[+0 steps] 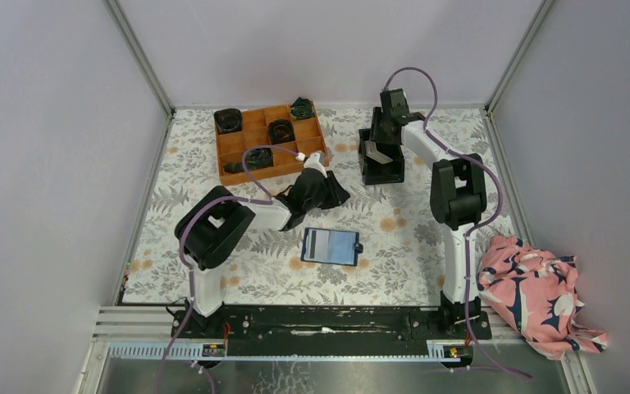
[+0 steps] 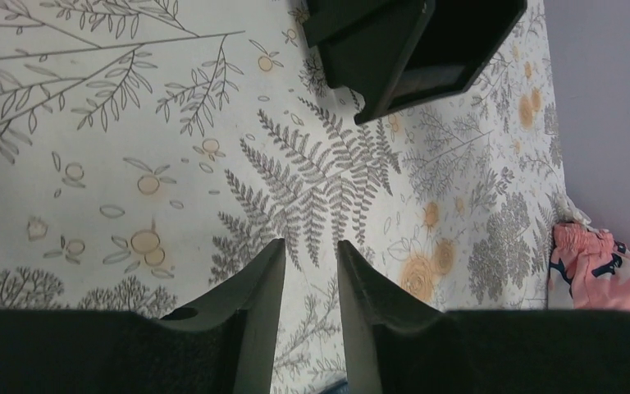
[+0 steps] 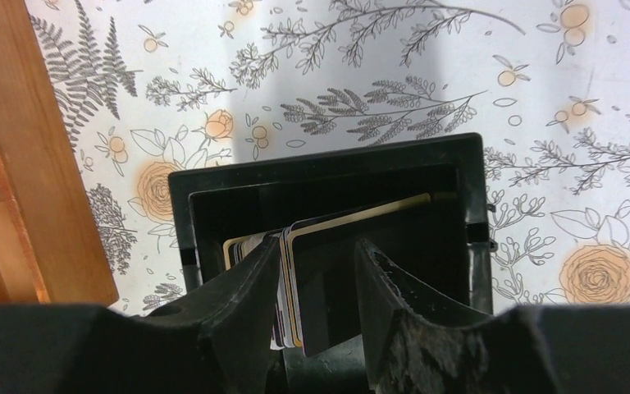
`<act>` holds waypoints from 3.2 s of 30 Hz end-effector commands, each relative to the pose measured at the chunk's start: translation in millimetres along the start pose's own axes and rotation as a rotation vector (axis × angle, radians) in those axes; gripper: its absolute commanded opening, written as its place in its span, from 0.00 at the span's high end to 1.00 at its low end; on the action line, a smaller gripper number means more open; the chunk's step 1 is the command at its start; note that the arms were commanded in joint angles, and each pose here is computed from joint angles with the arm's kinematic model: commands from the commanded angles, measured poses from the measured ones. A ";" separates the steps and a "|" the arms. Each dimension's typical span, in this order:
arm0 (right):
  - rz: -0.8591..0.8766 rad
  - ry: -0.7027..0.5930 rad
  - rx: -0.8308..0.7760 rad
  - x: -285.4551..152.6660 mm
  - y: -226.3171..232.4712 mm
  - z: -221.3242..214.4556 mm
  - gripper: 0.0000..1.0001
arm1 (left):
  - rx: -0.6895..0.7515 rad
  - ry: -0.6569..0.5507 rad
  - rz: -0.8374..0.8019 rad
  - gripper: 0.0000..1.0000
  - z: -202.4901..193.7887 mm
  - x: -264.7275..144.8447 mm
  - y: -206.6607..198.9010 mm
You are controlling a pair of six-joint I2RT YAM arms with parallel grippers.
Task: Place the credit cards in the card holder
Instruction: Pick up the credit card from the storage box.
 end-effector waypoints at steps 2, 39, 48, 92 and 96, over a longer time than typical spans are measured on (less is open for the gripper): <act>0.035 0.003 0.004 0.6 5.1 6.5 0.53 | 0.008 -0.003 -0.029 0.63 13.6 17.6 -3.3; 0.137 0.021 0.022 -52.0 38.5 -10.0 0.68 | -0.018 0.059 -0.042 0.63 25.4 73.5 -13.3; 0.133 0.017 0.021 -59.3 38.8 -9.3 0.72 | -0.010 0.065 -0.032 0.63 24.3 76.3 -11.0; 0.629 0.072 0.004 -272.9 42.5 -131.1 1.00 | 0.338 0.162 -0.733 0.49 31.6 -101.0 -105.9; 0.734 0.099 0.028 -285.1 47.4 -147.3 1.00 | 0.364 0.200 -0.785 0.47 24.9 -114.2 -106.9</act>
Point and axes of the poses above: each gripper's point midway between its finger pads, its own x axis out along the fingers, its own y axis along the line the jaws close on, z = x × y, the point moved 4 cm from there along -x, back along the fingers
